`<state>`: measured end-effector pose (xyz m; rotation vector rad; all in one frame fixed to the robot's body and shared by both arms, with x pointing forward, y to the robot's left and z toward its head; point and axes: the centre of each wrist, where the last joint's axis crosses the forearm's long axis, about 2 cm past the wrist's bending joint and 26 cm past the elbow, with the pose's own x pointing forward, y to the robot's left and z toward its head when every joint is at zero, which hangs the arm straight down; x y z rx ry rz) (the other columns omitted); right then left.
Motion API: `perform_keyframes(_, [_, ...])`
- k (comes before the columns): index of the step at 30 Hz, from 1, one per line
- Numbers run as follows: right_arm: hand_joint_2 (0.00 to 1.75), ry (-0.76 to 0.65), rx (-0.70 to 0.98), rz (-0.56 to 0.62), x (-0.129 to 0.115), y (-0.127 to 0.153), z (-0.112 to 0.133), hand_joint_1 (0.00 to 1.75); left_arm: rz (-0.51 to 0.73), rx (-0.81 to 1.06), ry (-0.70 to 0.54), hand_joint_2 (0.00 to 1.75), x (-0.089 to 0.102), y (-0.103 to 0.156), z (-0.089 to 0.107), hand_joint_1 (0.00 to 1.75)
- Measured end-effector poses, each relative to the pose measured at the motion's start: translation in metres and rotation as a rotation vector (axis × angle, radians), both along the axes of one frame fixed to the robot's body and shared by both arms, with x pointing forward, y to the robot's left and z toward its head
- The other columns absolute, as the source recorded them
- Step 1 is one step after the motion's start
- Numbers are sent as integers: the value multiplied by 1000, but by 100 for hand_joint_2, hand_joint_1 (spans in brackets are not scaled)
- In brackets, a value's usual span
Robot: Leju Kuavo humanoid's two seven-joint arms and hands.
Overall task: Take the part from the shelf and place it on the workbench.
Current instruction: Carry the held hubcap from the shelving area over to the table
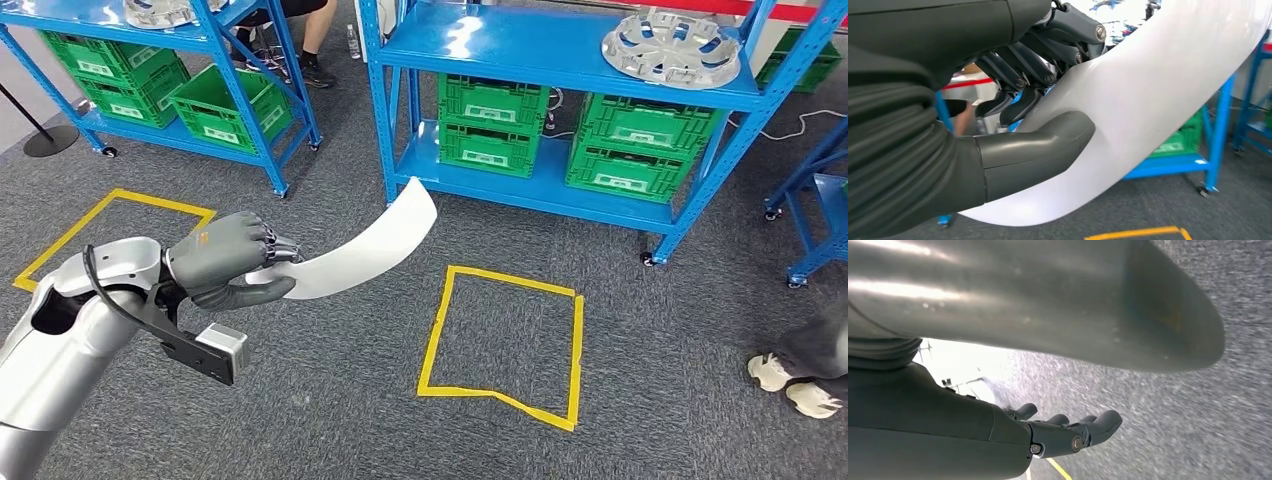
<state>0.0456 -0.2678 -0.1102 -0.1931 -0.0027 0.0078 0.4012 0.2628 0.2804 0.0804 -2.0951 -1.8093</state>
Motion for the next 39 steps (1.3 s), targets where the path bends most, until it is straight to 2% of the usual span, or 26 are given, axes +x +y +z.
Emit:
perform_keyframes(16, [0, 7, 0, -9, -1, 2, 0, 0, -41, -2, -11, 175, 5, -14, 10, 175])
perform_keyframes(35, [0, 10, -5, -26, -5, 1, 0, 0, -49, -2, 37, 175, 6, -19, 3, 175])
perform_keyframes(39, [0, 9, -6, -32, -4, 1, 0, 0, -49, 2, 42, 175, 8, -20, 7, 175])
